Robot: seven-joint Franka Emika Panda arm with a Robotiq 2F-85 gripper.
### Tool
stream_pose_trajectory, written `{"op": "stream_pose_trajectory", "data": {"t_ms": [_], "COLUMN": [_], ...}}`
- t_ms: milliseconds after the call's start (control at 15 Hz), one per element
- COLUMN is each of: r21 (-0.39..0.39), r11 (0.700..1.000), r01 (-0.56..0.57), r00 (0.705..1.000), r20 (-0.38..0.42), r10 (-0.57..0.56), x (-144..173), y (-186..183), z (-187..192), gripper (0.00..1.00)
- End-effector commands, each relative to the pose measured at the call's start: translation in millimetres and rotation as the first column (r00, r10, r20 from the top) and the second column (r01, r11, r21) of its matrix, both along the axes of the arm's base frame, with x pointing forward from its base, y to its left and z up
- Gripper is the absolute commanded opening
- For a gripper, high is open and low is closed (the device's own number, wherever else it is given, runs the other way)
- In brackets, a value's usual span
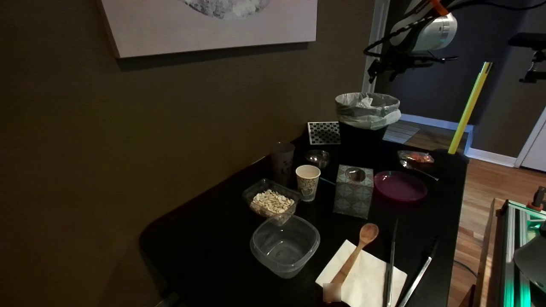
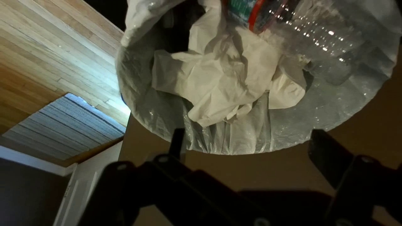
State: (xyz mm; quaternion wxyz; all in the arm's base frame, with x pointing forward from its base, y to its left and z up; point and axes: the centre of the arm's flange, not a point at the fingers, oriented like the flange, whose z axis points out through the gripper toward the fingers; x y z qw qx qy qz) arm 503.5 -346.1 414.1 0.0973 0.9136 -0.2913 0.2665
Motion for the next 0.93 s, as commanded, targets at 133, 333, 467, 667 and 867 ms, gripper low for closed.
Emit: {"op": "stream_pose_trajectory", "data": {"t_ms": [133,333,467,667,867], "r21": [0.039,0.062,0.06,0.047,0.048], "r11": [0.999,0.998,0.998,0.998,0.998], "r01": [-0.028,-0.022,-0.018,-0.029,-0.029], "r00": [0.998,0.996,0.994,0.996,0.996], "r20": [-0.055,-0.09,-0.11,-0.082,-0.085], "r10": [0.03,0.028,0.024,0.032,0.033], "x": [-52.5,-71.6,-81.6,-64.2,-62.9], "y": [22.2,35.7,44.1,26.3,25.8], "z": [53.2,60.8,62.9,65.5,63.3], "gripper": [1.0,1.0,1.0,1.0,1.0]}}
